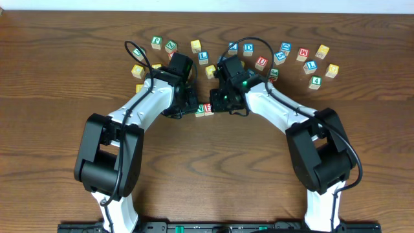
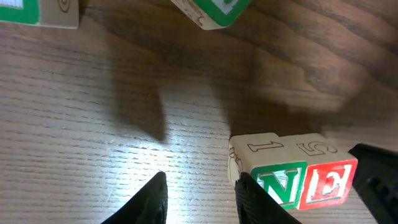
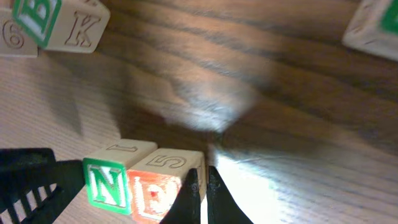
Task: Spell out NEURIPS
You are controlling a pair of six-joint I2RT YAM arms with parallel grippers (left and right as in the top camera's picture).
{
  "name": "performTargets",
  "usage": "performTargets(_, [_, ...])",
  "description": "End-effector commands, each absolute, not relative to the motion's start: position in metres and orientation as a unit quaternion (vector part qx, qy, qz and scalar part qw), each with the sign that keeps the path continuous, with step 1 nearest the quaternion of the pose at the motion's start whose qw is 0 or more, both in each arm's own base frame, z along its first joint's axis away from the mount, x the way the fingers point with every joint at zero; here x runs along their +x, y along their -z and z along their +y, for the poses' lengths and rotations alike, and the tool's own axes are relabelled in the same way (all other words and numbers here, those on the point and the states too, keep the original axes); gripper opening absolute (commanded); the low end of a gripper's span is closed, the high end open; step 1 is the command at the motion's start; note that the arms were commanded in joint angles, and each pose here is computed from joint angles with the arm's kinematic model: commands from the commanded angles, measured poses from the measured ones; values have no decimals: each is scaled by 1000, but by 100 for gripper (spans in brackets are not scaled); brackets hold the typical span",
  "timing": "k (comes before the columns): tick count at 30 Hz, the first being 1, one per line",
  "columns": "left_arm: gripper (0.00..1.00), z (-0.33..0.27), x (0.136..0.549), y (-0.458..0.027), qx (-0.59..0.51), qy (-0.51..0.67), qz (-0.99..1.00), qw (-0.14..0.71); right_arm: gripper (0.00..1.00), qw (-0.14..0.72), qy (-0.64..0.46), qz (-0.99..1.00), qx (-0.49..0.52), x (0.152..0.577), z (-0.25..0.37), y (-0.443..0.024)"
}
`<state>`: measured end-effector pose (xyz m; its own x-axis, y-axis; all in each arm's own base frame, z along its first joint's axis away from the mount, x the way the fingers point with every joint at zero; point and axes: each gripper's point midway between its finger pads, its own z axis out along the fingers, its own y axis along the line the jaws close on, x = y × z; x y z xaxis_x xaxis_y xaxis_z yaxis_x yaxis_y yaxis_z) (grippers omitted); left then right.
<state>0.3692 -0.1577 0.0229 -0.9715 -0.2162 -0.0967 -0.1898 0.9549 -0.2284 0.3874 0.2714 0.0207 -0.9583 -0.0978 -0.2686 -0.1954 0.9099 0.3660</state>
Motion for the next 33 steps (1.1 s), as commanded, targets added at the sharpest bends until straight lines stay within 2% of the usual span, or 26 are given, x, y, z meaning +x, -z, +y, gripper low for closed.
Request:
performTargets(1, [36, -155, 366, -16, -102, 102, 988, 53, 1, 109, -196, 972, -73, 378, 281, -18])
performTargets(5, [35, -154, 364, -15, -98, 101, 989, 50, 1, 87, -198, 974, -67, 369, 280, -16])
performTargets(8, [31, -154, 362, -15, -98, 100, 989, 46, 1, 75, -196, 976, -58, 364, 278, -14])
performTargets(33, [31, -168, 348, -14, -50, 92, 994, 32, 1, 38, -192, 979, -55, 348, 274, -11])
